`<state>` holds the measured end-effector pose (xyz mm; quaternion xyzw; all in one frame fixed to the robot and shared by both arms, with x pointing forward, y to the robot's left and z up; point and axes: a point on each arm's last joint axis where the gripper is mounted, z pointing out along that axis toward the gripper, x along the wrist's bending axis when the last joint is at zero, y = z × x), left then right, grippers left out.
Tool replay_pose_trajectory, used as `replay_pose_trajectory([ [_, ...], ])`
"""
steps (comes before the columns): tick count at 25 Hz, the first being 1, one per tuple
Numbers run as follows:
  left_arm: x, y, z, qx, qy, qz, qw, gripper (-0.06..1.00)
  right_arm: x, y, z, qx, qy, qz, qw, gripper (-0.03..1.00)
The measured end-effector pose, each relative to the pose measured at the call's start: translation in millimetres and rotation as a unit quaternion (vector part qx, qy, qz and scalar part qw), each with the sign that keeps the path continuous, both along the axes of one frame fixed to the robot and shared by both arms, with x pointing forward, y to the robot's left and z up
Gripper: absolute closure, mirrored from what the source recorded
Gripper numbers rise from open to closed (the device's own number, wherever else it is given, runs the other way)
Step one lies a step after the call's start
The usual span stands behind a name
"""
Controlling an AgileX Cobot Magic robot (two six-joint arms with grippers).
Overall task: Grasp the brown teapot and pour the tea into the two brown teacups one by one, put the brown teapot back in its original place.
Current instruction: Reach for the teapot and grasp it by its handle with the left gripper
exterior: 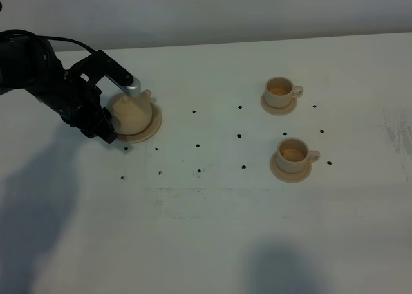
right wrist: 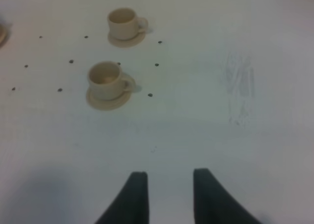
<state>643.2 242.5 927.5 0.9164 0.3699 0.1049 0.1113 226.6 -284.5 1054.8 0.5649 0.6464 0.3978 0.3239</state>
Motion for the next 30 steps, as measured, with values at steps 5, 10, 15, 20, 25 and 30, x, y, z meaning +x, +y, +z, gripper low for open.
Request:
replay_pose_trajectory([
  [5,0.0,-0.2,0.0,-0.002,0.0,0.002,1.0,0.59,0.0,0.0,0.0,0.0,0.0,0.0,1.0,0.74],
  [10,0.1,-0.9,0.1,-0.007,0.0,0.005,1.0,0.64,0.0,0.0,0.0,0.0,0.0,0.0,1.0,0.74],
  [15,0.2,-1.3,-0.3,-0.009,0.0,0.007,1.0,0.77,0.0,0.0,0.0,0.0,0.0,0.0,1.0,0.74],
  [20,0.5,-0.1,-0.2,-0.009,0.0,0.009,1.0,0.85,0.0,0.0,0.0,0.0,0.0,0.0,1.0,0.74],
  [25,0.5,-0.1,-0.2,-0.01,0.0,0.01,1.0,0.85,0.0,0.0,0.0,0.0,0.0,0.0,1.0,0.74],
  [30,0.4,-0.7,0.2,-0.011,-0.001,0.005,1.0,0.85,0.0,0.0,0.0,0.0,0.0,0.0,1.0,0.74],
])
